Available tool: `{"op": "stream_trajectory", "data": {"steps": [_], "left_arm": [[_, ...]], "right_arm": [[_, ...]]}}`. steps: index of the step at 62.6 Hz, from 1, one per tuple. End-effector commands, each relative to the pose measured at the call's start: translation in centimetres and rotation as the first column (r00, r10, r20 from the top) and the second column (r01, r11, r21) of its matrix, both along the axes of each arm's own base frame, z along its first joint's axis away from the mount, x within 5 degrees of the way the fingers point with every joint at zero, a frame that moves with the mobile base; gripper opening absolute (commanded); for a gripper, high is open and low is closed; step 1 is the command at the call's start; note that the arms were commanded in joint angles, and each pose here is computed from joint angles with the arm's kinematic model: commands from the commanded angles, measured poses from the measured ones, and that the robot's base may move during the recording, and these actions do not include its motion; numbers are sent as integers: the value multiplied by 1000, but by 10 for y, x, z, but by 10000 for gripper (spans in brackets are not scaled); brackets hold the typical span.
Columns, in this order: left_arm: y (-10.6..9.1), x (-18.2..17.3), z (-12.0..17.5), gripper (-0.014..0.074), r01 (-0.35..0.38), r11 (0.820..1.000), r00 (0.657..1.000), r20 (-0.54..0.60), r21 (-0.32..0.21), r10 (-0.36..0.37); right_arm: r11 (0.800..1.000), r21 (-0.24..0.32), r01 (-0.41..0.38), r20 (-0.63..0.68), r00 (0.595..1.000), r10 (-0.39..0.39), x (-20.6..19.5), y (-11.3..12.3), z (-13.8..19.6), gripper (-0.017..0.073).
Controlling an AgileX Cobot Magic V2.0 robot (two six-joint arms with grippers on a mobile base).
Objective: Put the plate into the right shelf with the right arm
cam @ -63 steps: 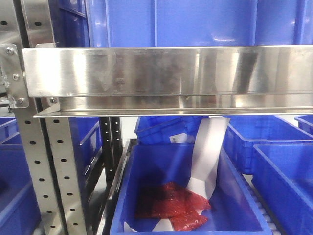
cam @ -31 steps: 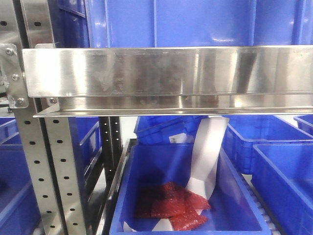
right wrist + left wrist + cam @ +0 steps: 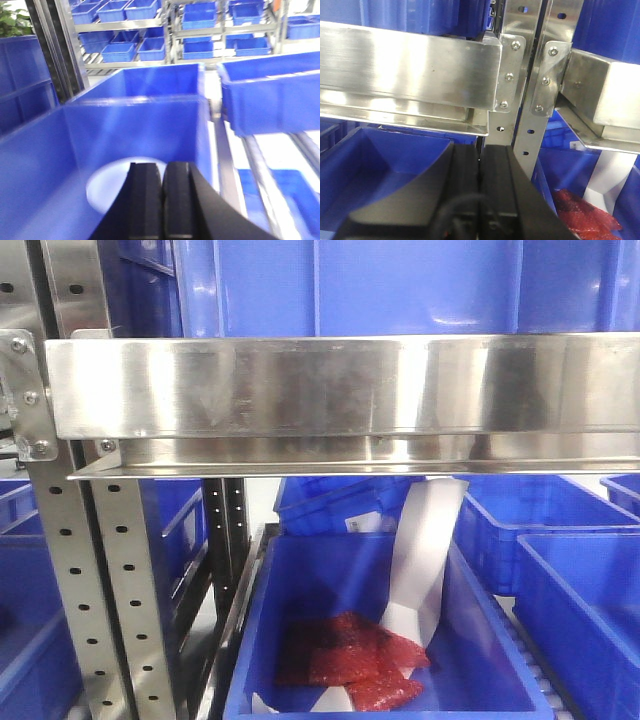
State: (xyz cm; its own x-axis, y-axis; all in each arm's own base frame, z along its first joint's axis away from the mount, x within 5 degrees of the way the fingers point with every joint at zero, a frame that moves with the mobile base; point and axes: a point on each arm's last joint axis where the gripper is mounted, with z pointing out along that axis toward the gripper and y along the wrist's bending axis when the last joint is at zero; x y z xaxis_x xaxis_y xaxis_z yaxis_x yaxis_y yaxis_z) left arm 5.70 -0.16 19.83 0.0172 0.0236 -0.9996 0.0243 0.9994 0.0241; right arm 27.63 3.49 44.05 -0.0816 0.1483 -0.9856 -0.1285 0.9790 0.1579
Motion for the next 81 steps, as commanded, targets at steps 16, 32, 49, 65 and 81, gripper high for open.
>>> {"op": "stream_trajectory", "data": {"steps": [16, 32, 49, 65, 81], "left_arm": [[1, -1, 5, -128, -9, 1000, 996, 89, -18, 10], [1, -1, 5, -128, -9, 1000, 996, 89, -18, 10], [1, -1, 5, -128, -9, 1000, 996, 89, -18, 10], [1, -1, 5, -128, -9, 1000, 996, 89, -18, 10], [1, -1, 5, -128, -9, 1000, 996, 89, -18, 10]], "right_arm": [[999, -23, 32, 192, 981, -27, -106, -16, -22, 53], [999, -23, 31, 215, 976, -25, -174, -23, -73, 53], [1000, -12, 27, 297, 955, -22, -228, -29, -111, 53], [1000, -12, 23, 310, 951, -18, -241, -30, -119, 53], [1000, -12, 22, 309, 951, -18, -241, -30, -119, 53]]}}
